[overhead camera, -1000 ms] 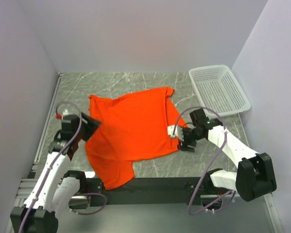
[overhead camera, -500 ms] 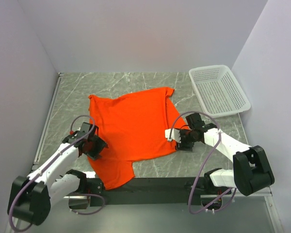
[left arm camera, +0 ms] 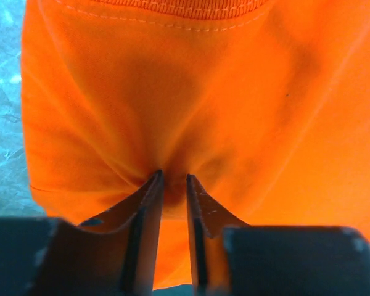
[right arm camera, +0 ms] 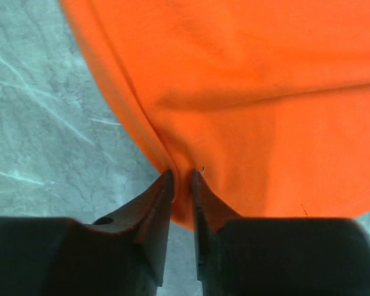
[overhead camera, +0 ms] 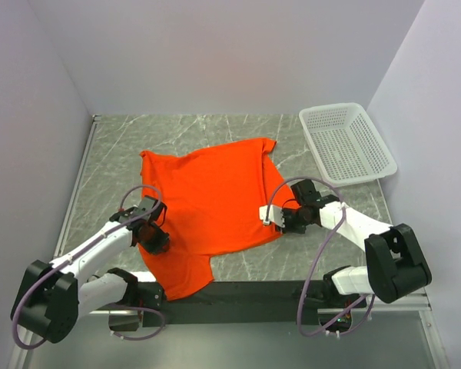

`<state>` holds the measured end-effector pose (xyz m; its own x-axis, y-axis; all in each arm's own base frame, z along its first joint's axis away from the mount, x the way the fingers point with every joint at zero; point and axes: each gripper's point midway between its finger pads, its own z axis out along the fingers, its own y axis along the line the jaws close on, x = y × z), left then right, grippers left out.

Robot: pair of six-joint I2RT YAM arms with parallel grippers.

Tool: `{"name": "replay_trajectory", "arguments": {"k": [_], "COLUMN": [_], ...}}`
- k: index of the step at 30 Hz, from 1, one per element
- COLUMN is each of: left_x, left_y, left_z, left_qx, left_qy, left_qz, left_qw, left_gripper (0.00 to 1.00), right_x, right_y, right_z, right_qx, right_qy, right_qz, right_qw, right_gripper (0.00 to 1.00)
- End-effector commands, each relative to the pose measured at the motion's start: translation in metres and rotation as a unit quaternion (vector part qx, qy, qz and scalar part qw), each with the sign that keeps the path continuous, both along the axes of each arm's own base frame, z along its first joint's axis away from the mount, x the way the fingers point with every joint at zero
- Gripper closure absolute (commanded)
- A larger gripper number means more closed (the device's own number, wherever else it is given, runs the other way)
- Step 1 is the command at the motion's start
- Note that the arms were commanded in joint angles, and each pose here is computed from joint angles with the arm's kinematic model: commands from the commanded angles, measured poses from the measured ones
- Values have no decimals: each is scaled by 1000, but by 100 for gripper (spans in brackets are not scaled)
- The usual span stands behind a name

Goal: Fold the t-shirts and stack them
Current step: Flatten the tshirt out

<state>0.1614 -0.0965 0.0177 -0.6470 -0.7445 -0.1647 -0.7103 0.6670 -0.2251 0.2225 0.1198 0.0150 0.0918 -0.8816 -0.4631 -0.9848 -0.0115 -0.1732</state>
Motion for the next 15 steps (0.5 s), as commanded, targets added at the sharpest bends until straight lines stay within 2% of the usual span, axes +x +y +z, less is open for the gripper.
{"name": "replay_trajectory", "arguments": {"k": [1,4,8,12,15], "left_x": [-5,-18,-32,-45,-51], "left_y": [0,-6,-11,-17,-23], "left_z": [4,5,16,33,51], "left_qx": [6,-6,-26,-52,-82], "left_qy": [5,17,24,17,0], "left_qz": [-19,-41,-53,-68,-80], "left_qw": [1000,999,998,996,993], "left_gripper": [75,87,94,99,99], "right_x": [-5,-25,-67,-100,-99], "right_y": [0,-9,-32,-49,-51], "right_z": [7,12,14,13,19], "right_qx": [-7,-21,-56,-71,-69], "right_qy": [0,9,38,45,23], "right_qz": [20,54,103,127,101], "right_qw": [1000,998,992,988,992], "right_gripper": [78,83,90,93,97]}}
